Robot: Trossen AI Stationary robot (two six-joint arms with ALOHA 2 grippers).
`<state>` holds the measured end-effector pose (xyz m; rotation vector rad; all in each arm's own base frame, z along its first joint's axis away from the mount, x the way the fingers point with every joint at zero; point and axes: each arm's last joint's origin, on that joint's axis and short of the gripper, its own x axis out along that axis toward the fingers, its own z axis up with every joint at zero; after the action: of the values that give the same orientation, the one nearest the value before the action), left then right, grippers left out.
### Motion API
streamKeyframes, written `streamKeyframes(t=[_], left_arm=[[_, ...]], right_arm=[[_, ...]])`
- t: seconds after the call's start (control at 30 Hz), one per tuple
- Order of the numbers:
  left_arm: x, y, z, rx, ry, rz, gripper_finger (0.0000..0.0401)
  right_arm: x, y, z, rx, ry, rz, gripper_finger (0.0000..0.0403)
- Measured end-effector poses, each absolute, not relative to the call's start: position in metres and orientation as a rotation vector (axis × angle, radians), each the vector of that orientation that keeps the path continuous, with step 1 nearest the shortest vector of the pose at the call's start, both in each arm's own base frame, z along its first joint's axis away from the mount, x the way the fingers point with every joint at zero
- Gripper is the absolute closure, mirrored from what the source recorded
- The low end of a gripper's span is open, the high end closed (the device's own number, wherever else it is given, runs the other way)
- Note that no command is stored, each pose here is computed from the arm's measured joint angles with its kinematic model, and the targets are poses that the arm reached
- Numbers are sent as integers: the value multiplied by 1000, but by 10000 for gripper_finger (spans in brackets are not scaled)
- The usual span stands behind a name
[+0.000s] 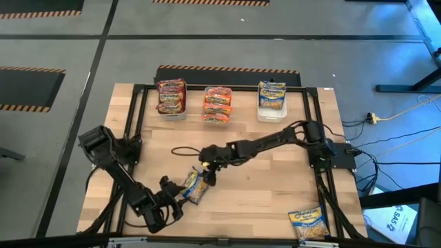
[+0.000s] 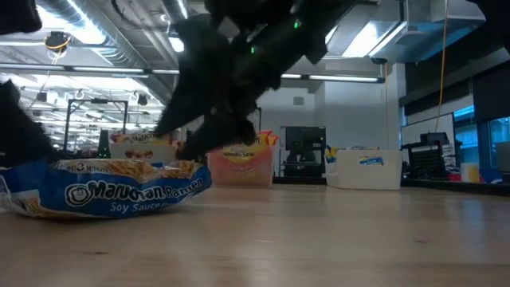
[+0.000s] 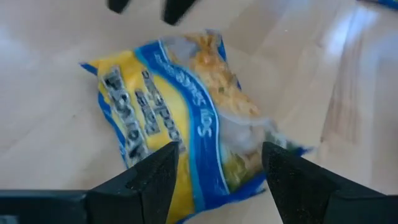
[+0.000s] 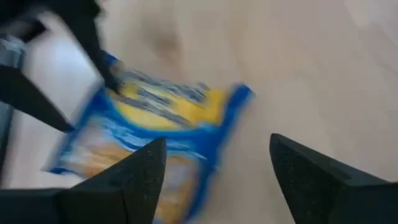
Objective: Sort Maruchan noodles
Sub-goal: Put the left blue noodle into the white bin
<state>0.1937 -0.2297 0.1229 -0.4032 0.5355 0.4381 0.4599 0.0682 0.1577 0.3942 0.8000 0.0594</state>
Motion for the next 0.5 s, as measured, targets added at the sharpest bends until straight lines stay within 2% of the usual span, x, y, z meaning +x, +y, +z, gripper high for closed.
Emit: streamKeyframes(t=[0.17, 0.5], left_arm=[[195, -232, 102, -335, 532, 465, 177], [186, -239, 96, -302, 536, 433, 177]], right_arm=[[462, 69, 136, 410, 840, 46, 126], [464, 64, 139, 517, 856, 127, 126]])
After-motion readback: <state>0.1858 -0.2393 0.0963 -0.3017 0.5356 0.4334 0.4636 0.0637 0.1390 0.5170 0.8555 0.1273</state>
